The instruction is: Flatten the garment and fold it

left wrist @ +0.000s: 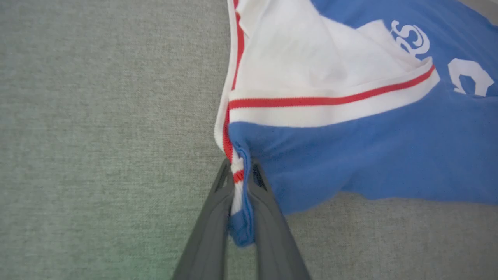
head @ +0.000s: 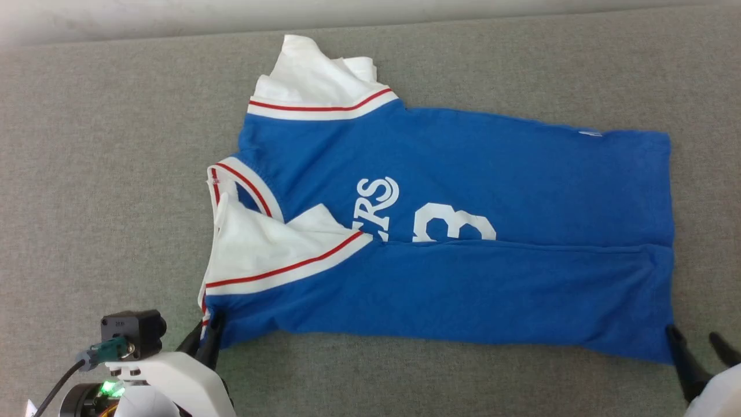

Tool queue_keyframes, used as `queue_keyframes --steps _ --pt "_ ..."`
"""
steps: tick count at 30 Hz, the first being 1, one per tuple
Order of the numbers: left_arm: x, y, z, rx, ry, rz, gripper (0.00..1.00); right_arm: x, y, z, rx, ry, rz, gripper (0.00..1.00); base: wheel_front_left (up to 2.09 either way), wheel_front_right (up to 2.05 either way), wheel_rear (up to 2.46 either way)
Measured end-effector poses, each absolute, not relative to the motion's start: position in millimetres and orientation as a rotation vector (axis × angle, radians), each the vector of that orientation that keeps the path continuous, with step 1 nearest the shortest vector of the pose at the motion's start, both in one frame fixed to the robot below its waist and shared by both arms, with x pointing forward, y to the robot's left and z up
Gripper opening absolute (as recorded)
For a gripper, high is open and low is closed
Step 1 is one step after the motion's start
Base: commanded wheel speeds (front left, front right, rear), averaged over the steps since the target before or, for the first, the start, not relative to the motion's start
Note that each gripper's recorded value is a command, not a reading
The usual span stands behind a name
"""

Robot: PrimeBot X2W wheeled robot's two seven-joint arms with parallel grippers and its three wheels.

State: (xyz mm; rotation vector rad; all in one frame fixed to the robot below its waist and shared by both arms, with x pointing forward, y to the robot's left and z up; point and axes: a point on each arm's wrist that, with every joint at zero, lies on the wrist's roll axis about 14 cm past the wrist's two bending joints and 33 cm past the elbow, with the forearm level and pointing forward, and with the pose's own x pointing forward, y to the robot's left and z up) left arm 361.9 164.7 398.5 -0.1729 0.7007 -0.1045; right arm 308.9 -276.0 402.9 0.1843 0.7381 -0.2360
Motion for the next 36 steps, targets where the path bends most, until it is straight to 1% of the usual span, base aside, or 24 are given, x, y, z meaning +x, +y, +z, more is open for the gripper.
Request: queue_keyframes --steps 6,12,13,14,23,29,32,36 --pt "362.0 165.9 397.9 -0.174 0.702 -0.095 0.00 300.1 -257.1 379.1 0.231 0.827 -0.191 1.00 0.00 0.00 0.00" --pt "363.1 166.0 396.6 -0.177 0.702 -0.092 0.00 304.7 -248.6 370.6 0.221 0.849 -0.164 1.00 0.00 0.00 0.00" --pt "363.5 166.1 396.5 -0.179 0.700 -0.090 0.00 305.0 -248.0 369.2 0.217 0.856 -0.161 0.46 0.00 0.00 0.00" --pt "363.7 166.2 396.4 -0.181 0.698 -0.088 0.00 306.0 -247.9 368.8 0.216 0.859 -0.159 0.00 0.00 0.00 0.00" --pt "367.0 166.8 400.2 -0.222 0.675 -0.073 0.00 322.9 -247.5 383.6 0.192 0.825 -0.128 0.00 0.00 0.00 0.00" --pt "369.4 152.9 425.4 -0.355 0.613 -0.114 0.00 332.0 -263.2 418.3 0.152 0.743 -0.136 0.00 0.00 0.00 0.00" --pt "355.7 140.0 431.7 -0.419 0.646 -0.182 0.00 331.3 -268.2 429.9 0.152 0.723 -0.144 0.00 0.00 0.00 0.00" --pt "331.2 147.6 426.0 -0.451 0.720 -0.160 0.00 316.9 -273.5 429.7 0.157 0.762 -0.161 0.00 0.00 0.00 0.00"
